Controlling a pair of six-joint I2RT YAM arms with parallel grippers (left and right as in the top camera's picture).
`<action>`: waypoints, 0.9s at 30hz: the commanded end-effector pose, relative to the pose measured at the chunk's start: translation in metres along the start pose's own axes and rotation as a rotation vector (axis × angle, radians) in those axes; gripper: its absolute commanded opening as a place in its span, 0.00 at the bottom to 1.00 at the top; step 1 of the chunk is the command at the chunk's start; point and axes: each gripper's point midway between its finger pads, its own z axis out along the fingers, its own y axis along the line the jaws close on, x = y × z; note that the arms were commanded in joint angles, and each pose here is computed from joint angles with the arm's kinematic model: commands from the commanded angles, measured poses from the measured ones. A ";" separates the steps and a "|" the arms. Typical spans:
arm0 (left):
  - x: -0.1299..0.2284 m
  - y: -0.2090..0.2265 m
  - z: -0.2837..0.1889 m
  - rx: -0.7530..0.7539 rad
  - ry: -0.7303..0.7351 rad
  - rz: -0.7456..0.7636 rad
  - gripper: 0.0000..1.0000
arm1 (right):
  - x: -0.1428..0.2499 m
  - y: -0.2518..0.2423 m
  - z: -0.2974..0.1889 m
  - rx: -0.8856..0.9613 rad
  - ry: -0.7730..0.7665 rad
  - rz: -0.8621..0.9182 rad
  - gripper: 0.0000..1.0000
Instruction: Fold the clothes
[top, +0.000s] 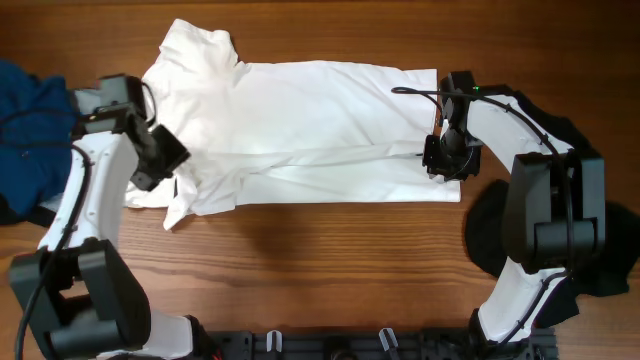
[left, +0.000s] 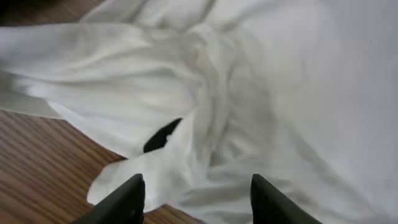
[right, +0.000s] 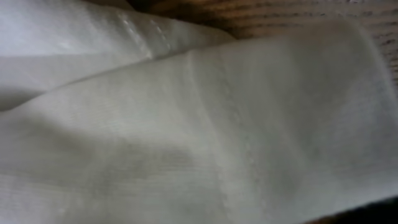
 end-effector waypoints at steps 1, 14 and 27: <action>0.026 -0.016 0.017 0.000 0.074 0.113 0.54 | 0.002 -0.010 0.010 0.045 0.022 0.007 0.31; 0.046 -0.051 0.058 0.019 0.060 0.287 0.49 | 0.003 -0.009 0.010 0.040 0.028 0.030 0.31; -0.035 -0.129 -0.024 0.222 -0.239 0.464 0.72 | -0.074 0.039 -0.186 -0.253 -0.581 -0.123 0.72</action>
